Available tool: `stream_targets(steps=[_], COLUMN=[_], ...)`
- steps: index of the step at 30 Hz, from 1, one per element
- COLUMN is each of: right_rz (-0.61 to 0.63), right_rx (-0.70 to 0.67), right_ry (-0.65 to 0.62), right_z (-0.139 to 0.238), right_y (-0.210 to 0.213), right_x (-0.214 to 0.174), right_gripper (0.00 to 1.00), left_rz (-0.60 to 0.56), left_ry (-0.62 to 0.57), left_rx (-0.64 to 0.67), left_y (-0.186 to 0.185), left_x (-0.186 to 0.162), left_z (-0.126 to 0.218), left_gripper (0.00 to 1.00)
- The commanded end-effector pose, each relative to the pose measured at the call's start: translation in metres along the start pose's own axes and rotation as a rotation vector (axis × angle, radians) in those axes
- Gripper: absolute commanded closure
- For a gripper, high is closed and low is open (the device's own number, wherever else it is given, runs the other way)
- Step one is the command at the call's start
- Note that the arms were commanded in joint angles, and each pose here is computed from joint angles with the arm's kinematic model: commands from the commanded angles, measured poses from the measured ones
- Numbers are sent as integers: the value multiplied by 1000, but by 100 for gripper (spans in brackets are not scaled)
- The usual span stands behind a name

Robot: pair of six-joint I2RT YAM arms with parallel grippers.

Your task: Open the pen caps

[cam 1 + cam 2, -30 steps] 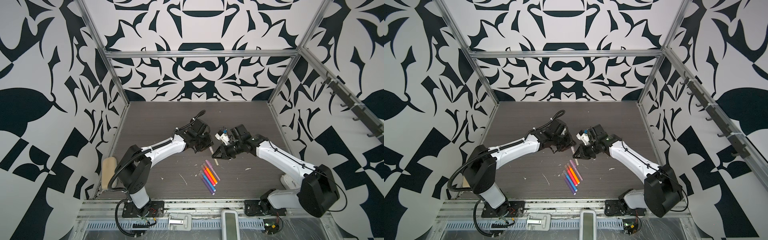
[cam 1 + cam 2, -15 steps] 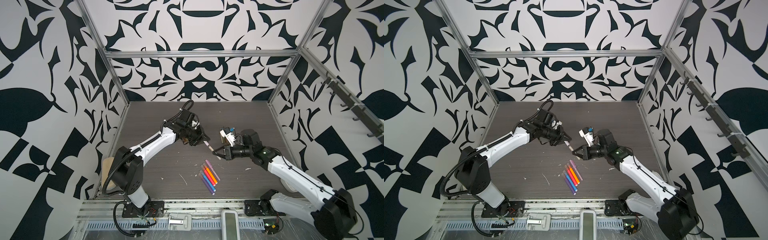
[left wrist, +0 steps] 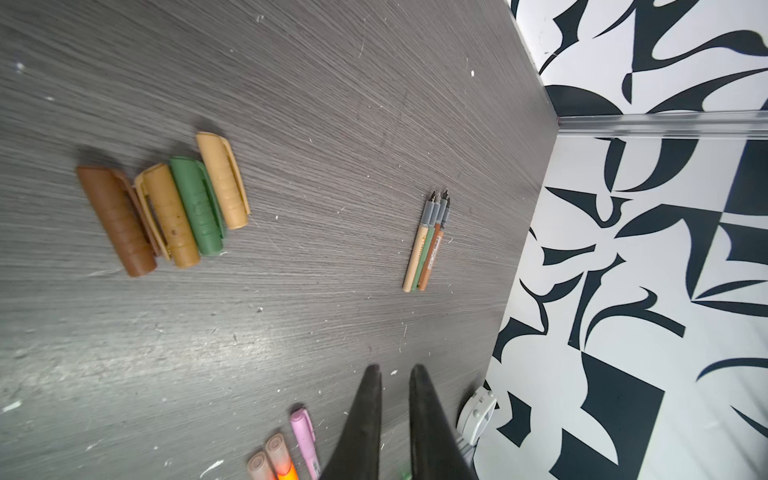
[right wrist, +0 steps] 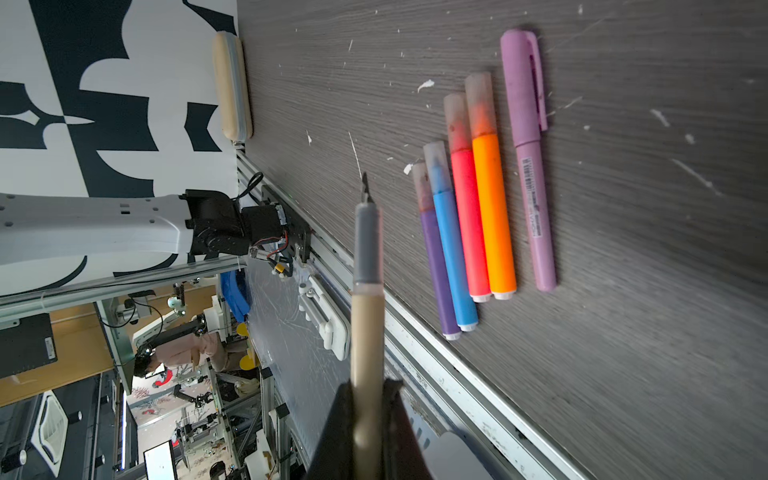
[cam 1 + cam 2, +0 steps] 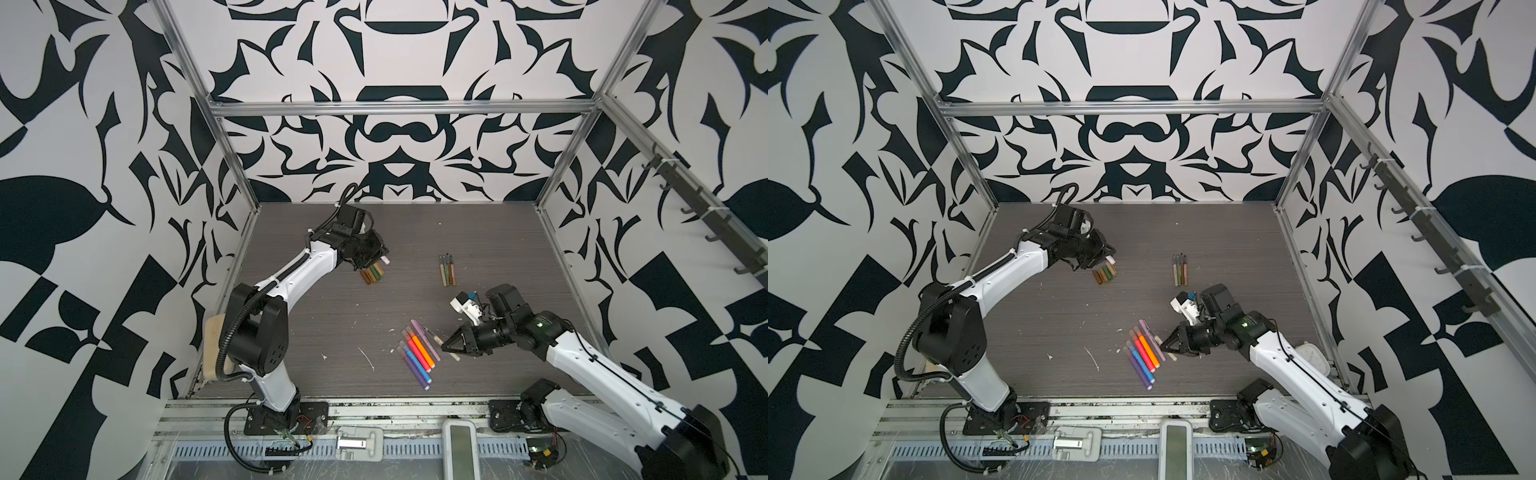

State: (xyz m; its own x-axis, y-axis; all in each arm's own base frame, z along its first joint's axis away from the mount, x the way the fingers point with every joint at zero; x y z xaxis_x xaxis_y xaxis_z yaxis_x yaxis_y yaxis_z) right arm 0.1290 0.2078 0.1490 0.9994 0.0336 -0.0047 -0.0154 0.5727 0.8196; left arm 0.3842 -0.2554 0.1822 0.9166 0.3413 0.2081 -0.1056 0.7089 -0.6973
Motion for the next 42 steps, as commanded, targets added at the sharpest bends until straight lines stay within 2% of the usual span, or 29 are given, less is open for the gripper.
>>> stream_targets(steps=[1, 5, 13, 19, 21, 24, 34, 42], right_rz=[2, 14, 30, 15, 7, -4, -16, -26], right_rx=[-27, -54, -123, -159, -165, -172, -177, -175], right_ry=[-16, -13, -22, -50, -57, -67, -85, -90], right_z=[1, 3, 13, 18, 18, 18, 18, 16], right_y=[0, 1, -4, -13, -15, -17, -18, -20], right_x=[5, 8, 3, -3, -3, -1, 2, 3], right_gripper=[100, 100, 100, 100, 100, 100, 100, 100], left_rz=[5, 15, 44, 99, 99, 110, 117, 122], left_ry=[6, 23, 124, 206, 233, 262, 269, 269], left_rx=[41, 82, 218, 268, 272, 279, 292, 283], left_y=[13, 35, 111, 157, 164, 172, 179, 177], left_x=[0, -4, 3, 6, 3, 0, 1, 3], left_z=[0, -2, -10, -23, -30, -40, -45, -47], left_gripper=[100, 100, 100, 98, 91, 86, 84, 75])
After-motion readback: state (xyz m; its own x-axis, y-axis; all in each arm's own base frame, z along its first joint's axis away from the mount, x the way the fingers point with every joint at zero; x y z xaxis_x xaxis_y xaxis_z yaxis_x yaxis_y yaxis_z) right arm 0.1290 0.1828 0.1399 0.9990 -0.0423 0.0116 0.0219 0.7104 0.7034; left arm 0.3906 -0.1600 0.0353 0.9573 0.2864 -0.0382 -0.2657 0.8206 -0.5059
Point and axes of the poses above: each gripper's point midway between its finger pads, its own z axis back along the fingers, its own y axis along the line the jaws close on, x = y × z, the point moved 1 cm from there along z, back along the fingers, and after that the axes turned 8 degrees about -z, right-handed, at the moved point
